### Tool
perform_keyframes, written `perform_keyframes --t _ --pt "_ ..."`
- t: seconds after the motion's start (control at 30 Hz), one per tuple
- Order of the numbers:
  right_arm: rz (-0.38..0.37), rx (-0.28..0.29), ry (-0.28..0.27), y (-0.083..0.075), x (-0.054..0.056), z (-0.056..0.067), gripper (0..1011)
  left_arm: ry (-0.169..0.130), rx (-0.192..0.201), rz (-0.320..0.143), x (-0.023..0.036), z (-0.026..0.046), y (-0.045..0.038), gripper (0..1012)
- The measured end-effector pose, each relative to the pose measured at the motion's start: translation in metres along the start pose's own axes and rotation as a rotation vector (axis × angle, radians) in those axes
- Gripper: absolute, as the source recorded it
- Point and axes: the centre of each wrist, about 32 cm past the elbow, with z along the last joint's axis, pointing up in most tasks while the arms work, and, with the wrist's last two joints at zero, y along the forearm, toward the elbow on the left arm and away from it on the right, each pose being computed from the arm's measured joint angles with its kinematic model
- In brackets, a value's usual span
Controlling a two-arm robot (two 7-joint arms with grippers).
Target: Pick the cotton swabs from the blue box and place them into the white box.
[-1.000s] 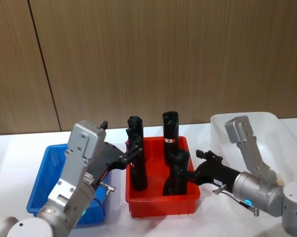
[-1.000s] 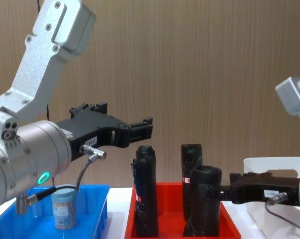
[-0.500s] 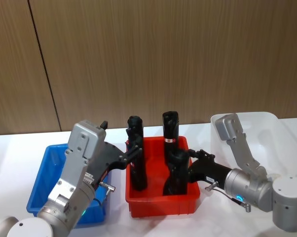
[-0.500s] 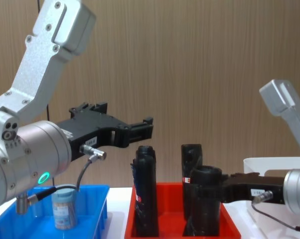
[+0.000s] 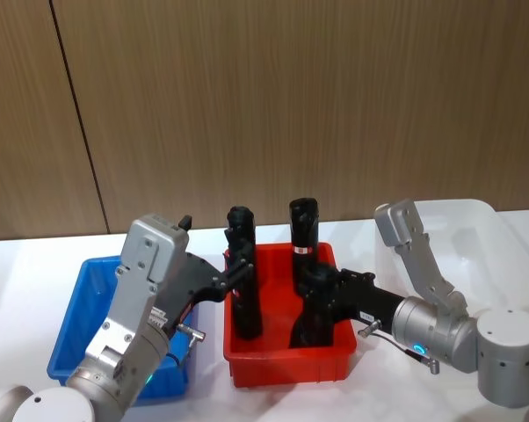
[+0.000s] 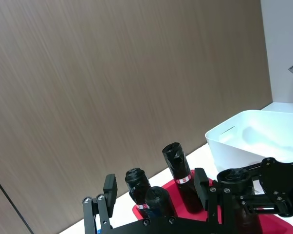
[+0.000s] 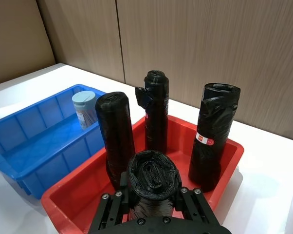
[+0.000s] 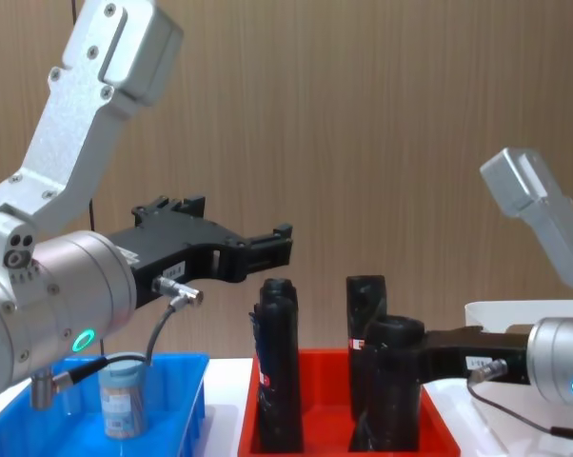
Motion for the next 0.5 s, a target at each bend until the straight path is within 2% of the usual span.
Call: perform_keyframes --t 0.1,0.33,0.5 --pt "0.0 0.002 0.001 0.0 0.0 0.001 447 0.0 0.0 0.0 0.0 0.0 0.0 1004" --pt "0.003 0.018 0.0 -0.001 -0.003 0.009 410 0.0 0.0 0.0 0.0 0.0 0.0 1004" --pt "-0.001 0.045 -0.01 -0.006 -0.006 0.018 388 0.0 0.0 0.0 0.0 0.0 0.0 1004"
